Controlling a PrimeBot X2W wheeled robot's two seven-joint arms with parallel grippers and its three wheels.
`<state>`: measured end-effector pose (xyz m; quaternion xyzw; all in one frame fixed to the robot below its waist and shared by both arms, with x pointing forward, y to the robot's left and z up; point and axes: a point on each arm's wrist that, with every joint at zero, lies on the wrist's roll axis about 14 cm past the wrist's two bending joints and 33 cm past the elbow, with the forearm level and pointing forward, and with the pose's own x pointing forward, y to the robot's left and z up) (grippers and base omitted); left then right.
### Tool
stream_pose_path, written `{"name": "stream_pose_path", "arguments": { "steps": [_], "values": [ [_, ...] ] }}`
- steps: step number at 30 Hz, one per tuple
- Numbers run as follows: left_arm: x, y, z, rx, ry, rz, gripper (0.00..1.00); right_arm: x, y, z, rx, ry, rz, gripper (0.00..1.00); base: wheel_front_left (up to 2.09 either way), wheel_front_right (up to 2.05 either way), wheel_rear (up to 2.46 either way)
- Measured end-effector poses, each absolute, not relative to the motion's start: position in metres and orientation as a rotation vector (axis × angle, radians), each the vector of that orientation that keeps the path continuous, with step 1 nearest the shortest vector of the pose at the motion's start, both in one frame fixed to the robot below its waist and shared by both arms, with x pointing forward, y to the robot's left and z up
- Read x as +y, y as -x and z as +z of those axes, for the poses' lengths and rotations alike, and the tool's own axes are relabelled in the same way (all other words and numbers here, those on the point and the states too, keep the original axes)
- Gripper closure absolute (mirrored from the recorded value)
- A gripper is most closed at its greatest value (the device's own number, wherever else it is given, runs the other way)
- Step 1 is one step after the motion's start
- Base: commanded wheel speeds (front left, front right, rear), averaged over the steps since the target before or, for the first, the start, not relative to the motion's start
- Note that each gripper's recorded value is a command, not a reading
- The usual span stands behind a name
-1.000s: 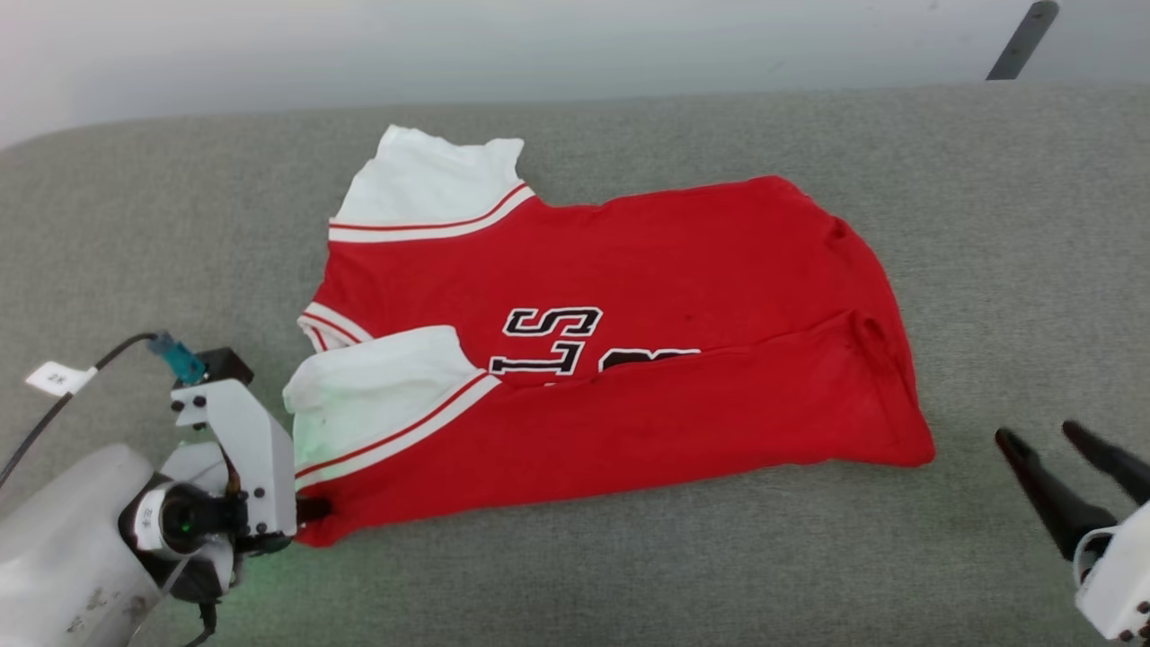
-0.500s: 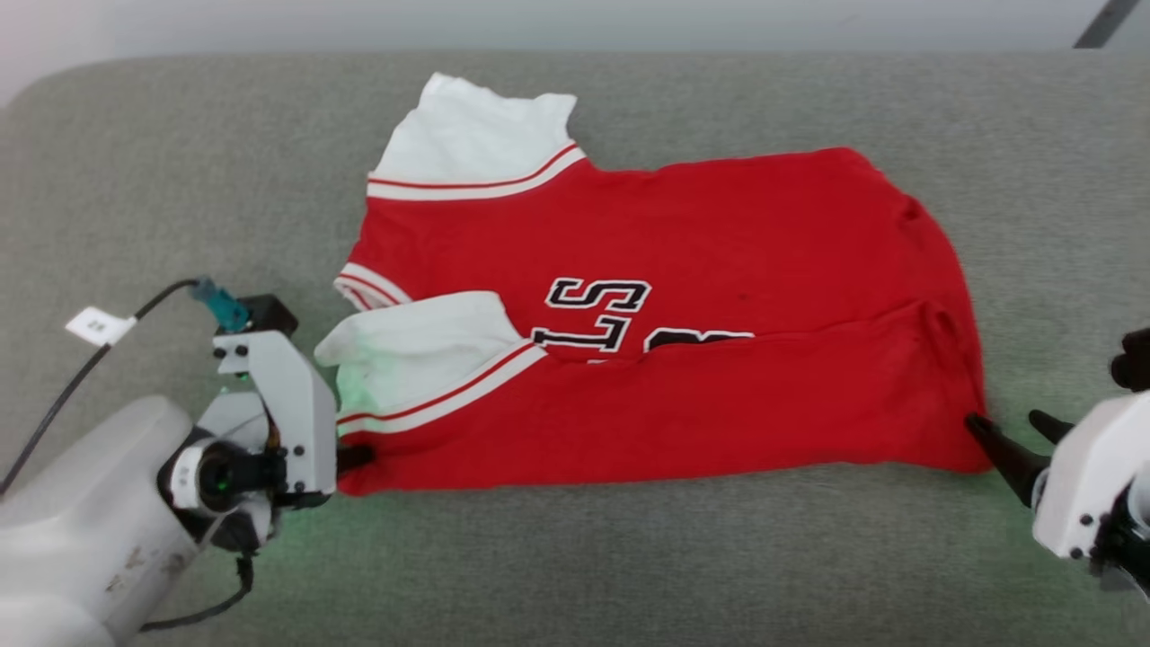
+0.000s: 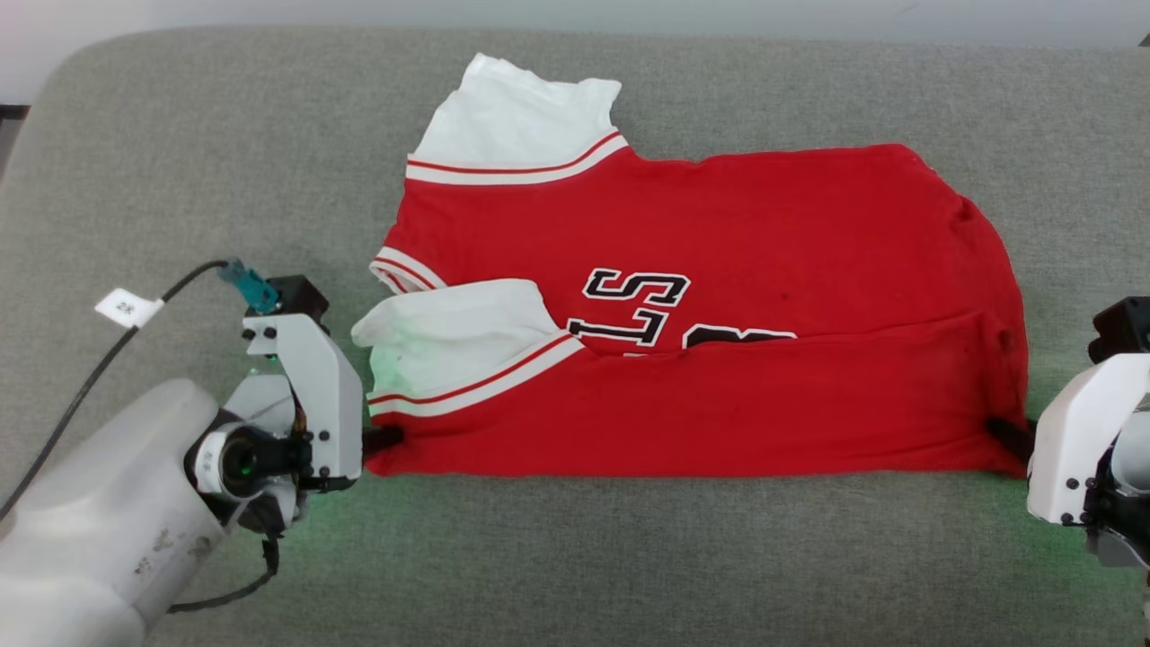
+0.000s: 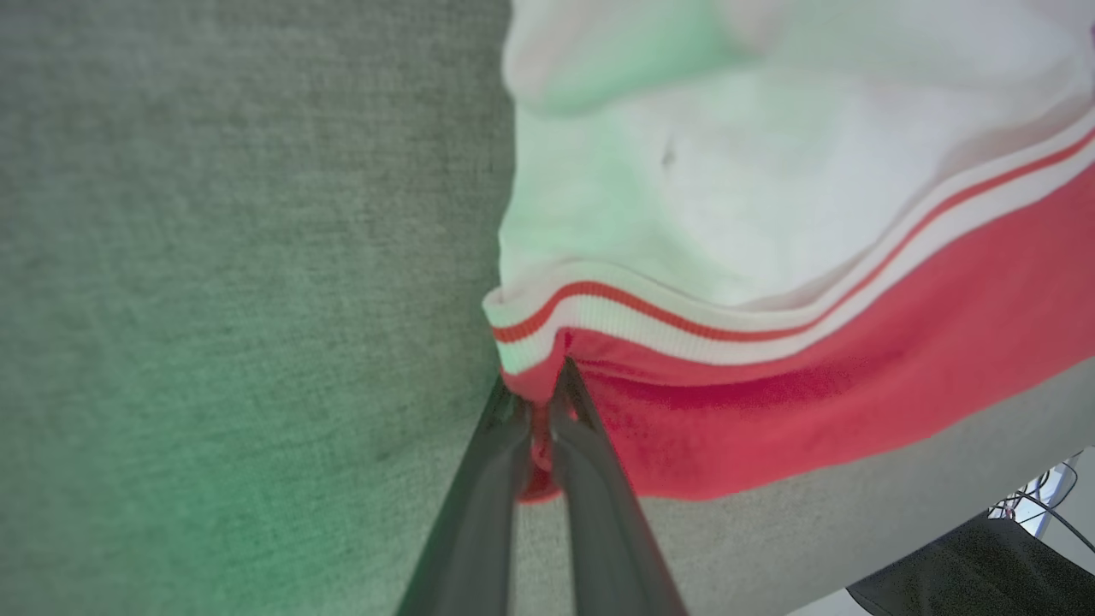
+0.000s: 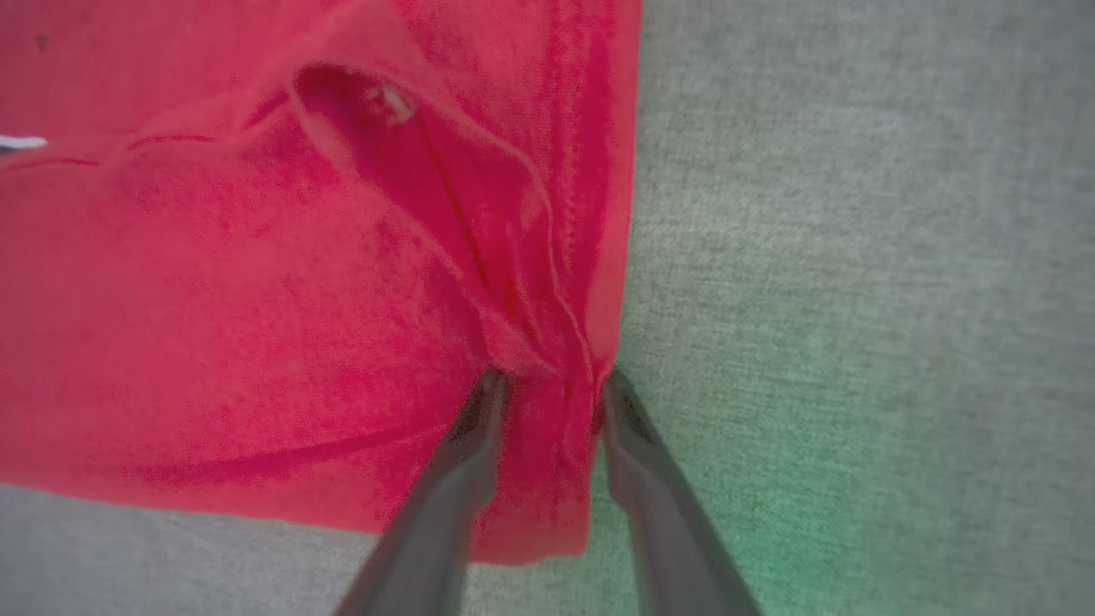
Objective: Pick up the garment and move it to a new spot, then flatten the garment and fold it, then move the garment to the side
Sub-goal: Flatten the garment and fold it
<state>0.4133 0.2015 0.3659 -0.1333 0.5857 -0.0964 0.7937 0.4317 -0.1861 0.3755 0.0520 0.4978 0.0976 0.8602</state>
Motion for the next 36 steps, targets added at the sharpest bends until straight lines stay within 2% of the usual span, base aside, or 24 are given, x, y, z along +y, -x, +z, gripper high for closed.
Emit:
{"name": "stream_pose_path", "arguments": {
  "steps": [20,29,36],
  "values": [
    [0.217,-0.418,0.4,1.184,0.25,-0.193,1.0,-0.184,-0.43,0.411,0.959,-0.119,0.264,1.0,0.0,0.0,0.0],
    [0.223,-0.387,0.422,1.216,0.186,-0.176,1.0,-0.191,-0.406,0.433,0.94,-0.089,0.293,1.0,0.0,0.0,0.0],
    [0.221,-0.349,0.425,1.257,0.172,-0.174,1.0,-0.193,-0.372,0.432,0.995,-0.086,0.294,1.0,0.0,0.0,0.0]
  ]
}}
